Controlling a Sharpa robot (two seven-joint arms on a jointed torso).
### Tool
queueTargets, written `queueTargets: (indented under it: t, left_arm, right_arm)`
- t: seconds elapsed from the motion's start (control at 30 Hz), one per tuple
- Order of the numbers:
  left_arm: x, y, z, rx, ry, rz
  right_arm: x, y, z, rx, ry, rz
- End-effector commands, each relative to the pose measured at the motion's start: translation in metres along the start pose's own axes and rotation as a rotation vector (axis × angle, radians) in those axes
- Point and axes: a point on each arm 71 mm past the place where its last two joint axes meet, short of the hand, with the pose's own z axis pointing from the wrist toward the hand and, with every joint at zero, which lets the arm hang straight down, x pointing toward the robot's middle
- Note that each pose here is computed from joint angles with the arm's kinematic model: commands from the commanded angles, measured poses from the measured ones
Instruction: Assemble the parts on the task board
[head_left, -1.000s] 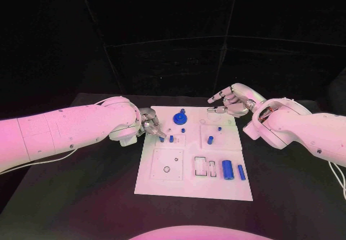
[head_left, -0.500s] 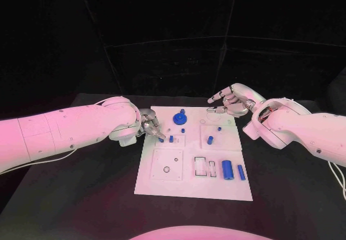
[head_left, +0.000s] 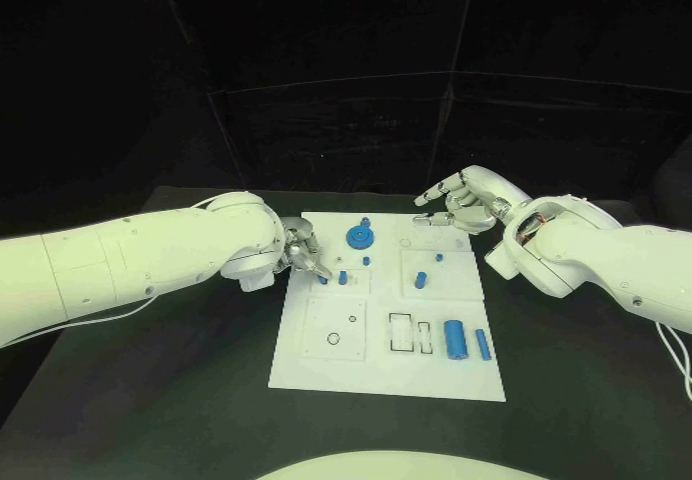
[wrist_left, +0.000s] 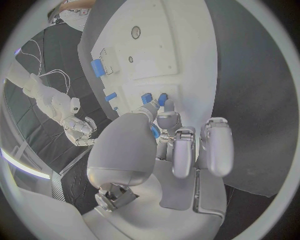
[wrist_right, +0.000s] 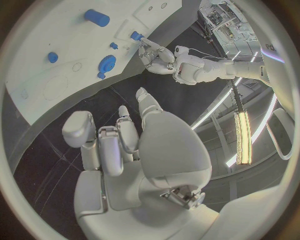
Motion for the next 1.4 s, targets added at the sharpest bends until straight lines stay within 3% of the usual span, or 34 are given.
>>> queueTargets:
  t: [0.03, 0.93, 1.4]
  left_arm:
    - [0.0017, 0.0007, 0.0019, -0.015, 0.016, 0.018]
    - [0.0022, 0.0025, 0.0094, -0.049, 0.037, 0.03]
    - [-0.0006, 0.0058, 0.0094, -0.056, 0.009, 0.011]
  right_arm:
    - [-0.0005, 0.0019, 0.0004, -0.01, -0.001, 0.002]
    - [-0.0001, 0.003, -0.0006, -0.014, 0.0, 0.004]
    - [-0.0006, 0.0027, -0.0007, -0.014, -0.003, 0.003]
